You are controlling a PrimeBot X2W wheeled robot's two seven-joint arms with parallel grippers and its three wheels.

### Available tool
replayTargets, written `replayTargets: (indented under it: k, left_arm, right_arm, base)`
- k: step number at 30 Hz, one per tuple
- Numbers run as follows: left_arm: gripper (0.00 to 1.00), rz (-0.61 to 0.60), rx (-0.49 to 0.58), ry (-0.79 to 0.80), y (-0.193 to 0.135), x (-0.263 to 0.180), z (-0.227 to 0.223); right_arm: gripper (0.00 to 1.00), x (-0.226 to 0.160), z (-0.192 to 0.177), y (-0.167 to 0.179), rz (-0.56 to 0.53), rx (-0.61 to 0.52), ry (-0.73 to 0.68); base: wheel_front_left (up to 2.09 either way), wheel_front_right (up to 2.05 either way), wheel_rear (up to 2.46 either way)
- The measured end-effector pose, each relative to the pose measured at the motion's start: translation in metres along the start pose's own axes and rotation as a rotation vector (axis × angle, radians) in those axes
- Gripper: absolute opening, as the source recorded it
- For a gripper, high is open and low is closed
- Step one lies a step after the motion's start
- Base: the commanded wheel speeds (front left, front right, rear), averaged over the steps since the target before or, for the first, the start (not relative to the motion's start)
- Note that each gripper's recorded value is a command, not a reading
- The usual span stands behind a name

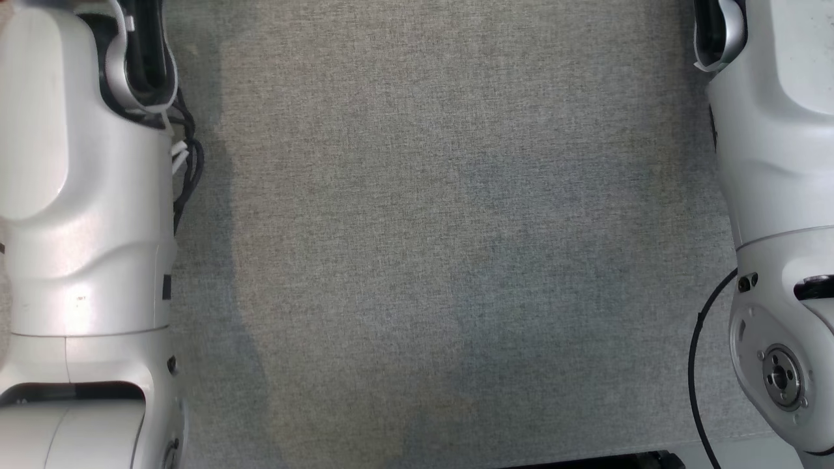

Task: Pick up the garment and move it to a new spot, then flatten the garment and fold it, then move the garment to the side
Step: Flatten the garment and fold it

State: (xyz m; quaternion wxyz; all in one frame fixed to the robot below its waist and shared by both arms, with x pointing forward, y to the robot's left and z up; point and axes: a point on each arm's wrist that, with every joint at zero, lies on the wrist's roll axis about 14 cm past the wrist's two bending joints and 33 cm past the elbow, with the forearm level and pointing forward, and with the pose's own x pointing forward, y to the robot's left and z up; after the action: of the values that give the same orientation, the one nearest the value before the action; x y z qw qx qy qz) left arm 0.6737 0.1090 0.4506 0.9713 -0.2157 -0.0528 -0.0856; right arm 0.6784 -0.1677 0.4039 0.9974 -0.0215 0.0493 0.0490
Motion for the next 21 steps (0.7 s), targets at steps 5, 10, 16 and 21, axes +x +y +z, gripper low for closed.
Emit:
replayTargets:
  k: [5, 10, 16, 21]
  left_arm:
    - [0.0, 0.006, -0.065, -0.016, -0.003, -0.014, 0.01]
    - [0.0, 0.018, -0.082, -0.018, -0.005, -0.037, 0.018]
    - [0.0, 0.035, -0.118, -0.022, -0.011, -0.082, 0.033]
    - [0.0, 0.044, -0.15, -0.013, -0.019, -0.131, 0.044]
  right_arm:
    - [0.0, -0.01, 0.008, 0.001, -0.002, 0.025, 0.001]
    - [0.0, -0.027, 0.019, -0.004, -0.015, 0.038, -0.004]
    - [0.0, -0.063, 0.026, -0.003, -0.015, 0.068, -0.003]
    - [0.0, -0.099, 0.03, 0.0, -0.008, 0.102, -0.003]
  base:
    - [0.0, 0.0, 0.0]
    - [0.0, 0.0, 0.0]
    - [0.0, 0.0, 0.0]
    - [0.0, 0.0, 0.0]
